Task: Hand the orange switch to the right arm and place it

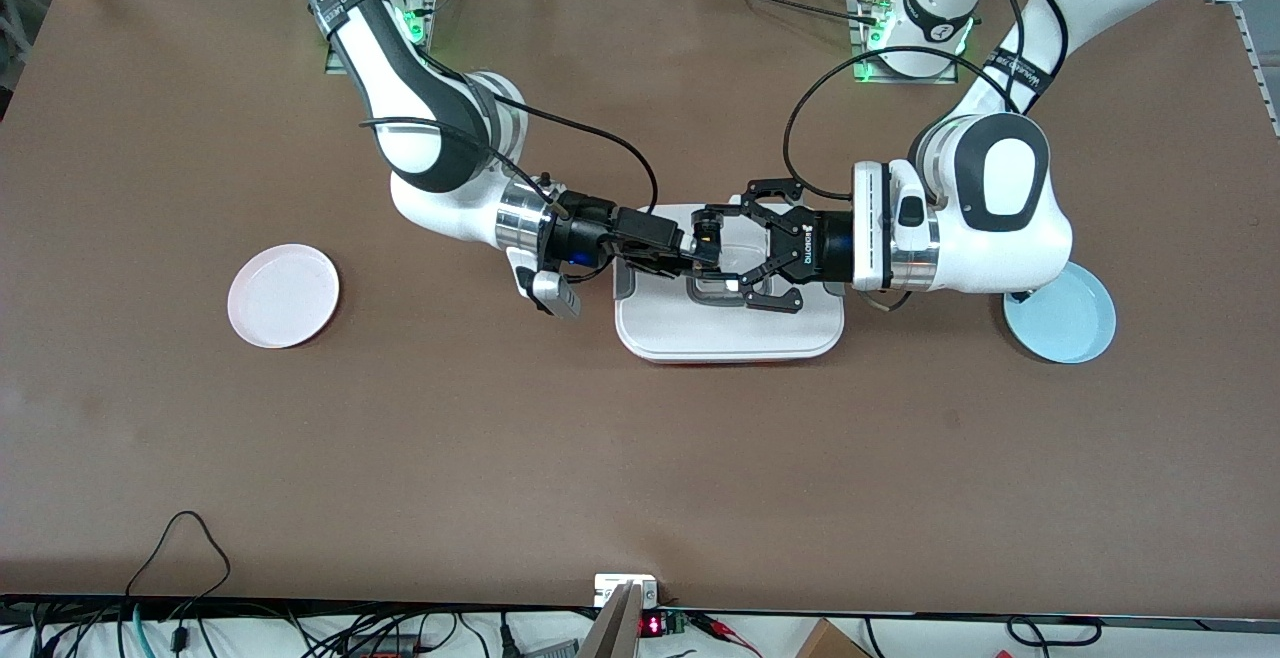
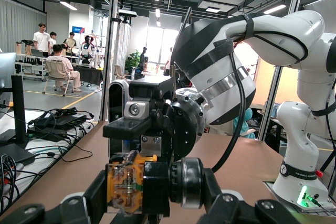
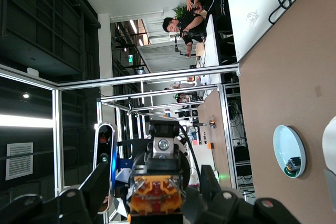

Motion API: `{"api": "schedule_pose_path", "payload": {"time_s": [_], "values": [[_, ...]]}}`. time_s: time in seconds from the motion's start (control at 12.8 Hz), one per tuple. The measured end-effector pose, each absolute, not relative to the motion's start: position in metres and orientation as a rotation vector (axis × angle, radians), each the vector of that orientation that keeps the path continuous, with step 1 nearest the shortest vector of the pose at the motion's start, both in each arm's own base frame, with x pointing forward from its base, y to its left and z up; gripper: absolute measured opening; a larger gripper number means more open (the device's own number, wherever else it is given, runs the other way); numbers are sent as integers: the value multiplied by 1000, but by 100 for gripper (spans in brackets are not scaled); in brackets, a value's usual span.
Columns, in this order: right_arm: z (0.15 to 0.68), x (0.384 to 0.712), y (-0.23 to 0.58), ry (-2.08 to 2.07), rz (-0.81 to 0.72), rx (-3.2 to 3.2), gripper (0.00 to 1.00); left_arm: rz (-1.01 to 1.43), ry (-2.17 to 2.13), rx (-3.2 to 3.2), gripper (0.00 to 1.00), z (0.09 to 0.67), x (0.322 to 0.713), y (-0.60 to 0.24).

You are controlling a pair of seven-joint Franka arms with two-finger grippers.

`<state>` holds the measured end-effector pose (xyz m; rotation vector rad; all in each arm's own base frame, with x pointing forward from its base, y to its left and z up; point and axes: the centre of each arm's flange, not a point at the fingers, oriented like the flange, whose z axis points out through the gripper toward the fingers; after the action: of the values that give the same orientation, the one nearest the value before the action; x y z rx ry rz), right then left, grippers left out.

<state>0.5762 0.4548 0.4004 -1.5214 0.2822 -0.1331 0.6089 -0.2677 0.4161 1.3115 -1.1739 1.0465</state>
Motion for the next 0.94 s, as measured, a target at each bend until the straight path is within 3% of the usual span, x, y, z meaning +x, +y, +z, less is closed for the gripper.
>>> {"api": "schedule_pose_path", "payload": {"time_s": [0.23, 0.94], "values": [[402, 577, 457, 282, -138, -1522, 69, 1047, -1172, 1310, 74, 416, 609, -268], [403, 583, 450, 288, -152, -1522, 62, 1050, -1160, 1304, 74, 418, 608, -271]]}}
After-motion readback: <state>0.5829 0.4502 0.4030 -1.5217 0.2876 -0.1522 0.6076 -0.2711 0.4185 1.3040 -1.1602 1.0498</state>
